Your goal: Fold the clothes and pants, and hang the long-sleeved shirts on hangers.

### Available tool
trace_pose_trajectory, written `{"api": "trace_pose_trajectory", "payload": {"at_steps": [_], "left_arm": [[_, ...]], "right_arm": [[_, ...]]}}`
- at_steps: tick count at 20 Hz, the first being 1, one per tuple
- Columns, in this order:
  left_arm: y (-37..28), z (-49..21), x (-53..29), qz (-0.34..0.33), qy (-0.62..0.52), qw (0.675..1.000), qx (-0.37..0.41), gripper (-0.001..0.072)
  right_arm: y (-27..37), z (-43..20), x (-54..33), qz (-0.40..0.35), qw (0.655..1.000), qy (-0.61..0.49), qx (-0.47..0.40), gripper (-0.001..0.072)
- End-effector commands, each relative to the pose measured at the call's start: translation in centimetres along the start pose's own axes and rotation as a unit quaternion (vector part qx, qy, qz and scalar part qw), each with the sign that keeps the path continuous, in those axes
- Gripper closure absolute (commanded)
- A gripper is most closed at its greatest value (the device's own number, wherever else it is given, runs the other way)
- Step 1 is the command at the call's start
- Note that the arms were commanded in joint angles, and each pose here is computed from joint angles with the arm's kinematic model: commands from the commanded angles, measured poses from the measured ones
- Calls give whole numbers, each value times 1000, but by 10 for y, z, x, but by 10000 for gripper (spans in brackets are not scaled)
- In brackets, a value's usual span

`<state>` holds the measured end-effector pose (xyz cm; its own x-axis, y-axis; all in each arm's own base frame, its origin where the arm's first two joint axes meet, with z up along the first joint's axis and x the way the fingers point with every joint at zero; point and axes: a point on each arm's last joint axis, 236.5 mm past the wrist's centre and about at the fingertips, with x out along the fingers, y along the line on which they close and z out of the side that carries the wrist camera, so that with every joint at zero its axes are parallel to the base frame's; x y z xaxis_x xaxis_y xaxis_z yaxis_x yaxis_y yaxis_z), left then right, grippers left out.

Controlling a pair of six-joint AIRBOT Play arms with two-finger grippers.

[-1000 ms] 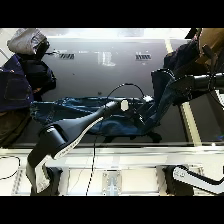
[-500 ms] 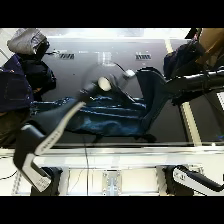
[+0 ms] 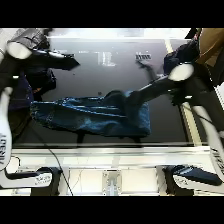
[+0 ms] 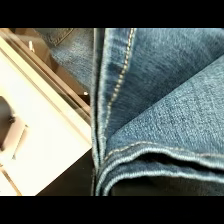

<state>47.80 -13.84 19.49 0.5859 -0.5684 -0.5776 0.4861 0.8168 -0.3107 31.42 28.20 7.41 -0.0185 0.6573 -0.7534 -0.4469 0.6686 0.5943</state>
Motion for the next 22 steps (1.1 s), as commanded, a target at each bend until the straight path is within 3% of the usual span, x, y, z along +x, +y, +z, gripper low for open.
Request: {"api": "trace_pose_trajectory", "payload": {"at_steps": [1, 4, 5, 6, 7, 10, 14, 16, 19, 22], "left_arm": [[20, 17, -52, 39, -40, 998, -6, 683], [17, 20, -58, 40, -45, 998, 1, 683], [17, 19, -57, 40, -45, 998, 1, 683], [17, 19, -57, 40, -45, 998, 0, 683], [17, 19, -57, 40, -45, 998, 0, 683], [17, 19, -57, 40, -45, 998, 0, 683], [15, 15, -57, 36, -35, 999, 0, 683], [13, 9, -56, 31, -25, 999, 0, 682], [12, 9, -56, 30, -23, 999, 0, 683], [12, 9, -56, 30, -23, 999, 0, 682]], "right_arm": [[22, -7, 122, 0, 999, 36, 33, 677], [50, -22, 201, 35, 997, 44, 50, 651], [58, -12, 209, 40, 998, 14, 45, 519], [66, 0, 209, 47, 998, -13, 40, 288], [76, 9, 204, 57, 998, -21, 35, 125], [93, 27, 178, 67, 998, -12, -19, 123], [59, 86, 129, 8, 996, -73, -58, 124], [26, 88, 105, -18, 998, -50, -44, 153], [-67, 54, 66, -123, 992, 37, 3, 169], [-108, 47, 46, -132, 989, 41, 54, 168]]}}
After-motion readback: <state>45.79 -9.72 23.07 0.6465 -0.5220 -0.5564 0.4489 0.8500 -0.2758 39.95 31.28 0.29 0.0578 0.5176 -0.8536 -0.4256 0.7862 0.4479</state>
